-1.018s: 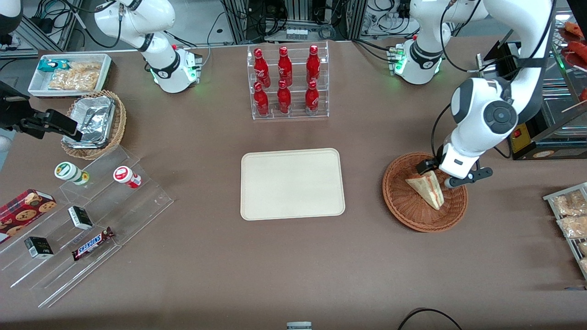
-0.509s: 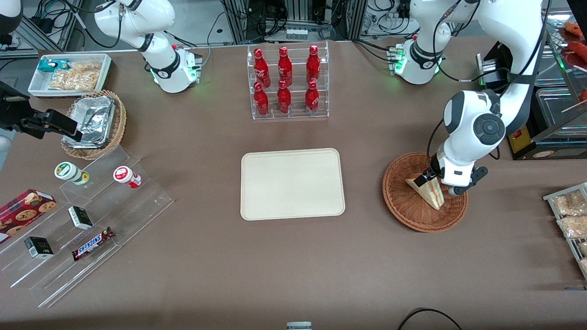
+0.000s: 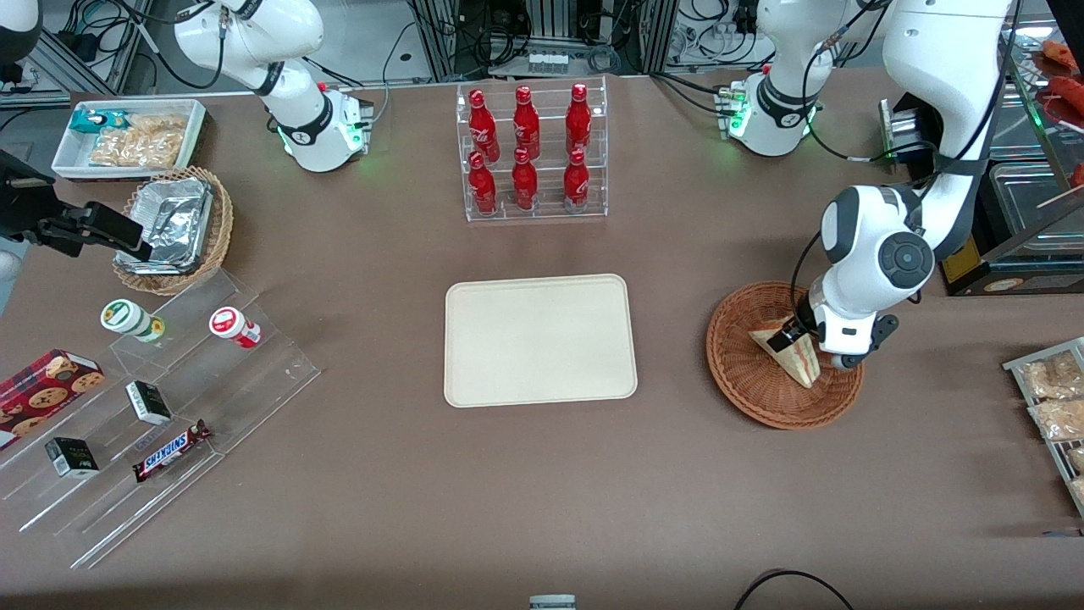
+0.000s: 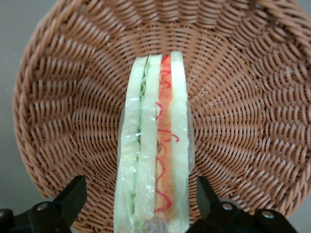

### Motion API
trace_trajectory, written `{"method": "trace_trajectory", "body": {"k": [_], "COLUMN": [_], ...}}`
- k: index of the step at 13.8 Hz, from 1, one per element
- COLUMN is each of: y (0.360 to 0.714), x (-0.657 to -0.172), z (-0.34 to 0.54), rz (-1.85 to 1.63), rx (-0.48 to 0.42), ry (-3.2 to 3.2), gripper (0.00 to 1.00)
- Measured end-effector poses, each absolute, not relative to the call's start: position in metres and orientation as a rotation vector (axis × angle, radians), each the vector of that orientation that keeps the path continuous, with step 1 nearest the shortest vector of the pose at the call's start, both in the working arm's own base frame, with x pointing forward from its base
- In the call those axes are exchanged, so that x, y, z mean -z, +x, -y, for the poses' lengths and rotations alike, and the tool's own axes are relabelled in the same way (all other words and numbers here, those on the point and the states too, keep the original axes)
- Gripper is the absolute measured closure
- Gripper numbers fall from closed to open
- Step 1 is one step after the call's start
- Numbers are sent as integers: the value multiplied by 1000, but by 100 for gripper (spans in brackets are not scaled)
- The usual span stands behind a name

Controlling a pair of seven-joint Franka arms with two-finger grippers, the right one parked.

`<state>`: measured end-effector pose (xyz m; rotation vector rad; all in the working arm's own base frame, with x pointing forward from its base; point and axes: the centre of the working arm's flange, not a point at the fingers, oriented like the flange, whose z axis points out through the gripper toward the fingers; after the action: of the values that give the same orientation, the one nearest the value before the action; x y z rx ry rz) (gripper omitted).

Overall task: Place sandwich from basket to tray
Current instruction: 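Lower the left gripper and close it on the wrapped sandwich, then lift the sandwich and carry it over the beige tray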

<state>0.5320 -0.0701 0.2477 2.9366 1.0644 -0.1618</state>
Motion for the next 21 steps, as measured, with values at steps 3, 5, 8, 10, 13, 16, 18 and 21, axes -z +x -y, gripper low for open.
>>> {"method": "trace_trajectory", "body": {"k": [3,5,8,10,13,16,18,21], "y": [534,542,557,565,572,555,544,540], "x": [-245,-253,-276,-298,-325,-325,-320,-313], "z": [71,72,76,82,124,204,256,321], "rz": [-1147,-1153,-1085,-920,-670,-389,-274,-216], "rx": [180,159,203,282,279,237,231,204], "ry": [2887,2877,2905,2965,3027,3141,3161,3160], "gripper": [30,51,76,81,81,85,85,85]}}
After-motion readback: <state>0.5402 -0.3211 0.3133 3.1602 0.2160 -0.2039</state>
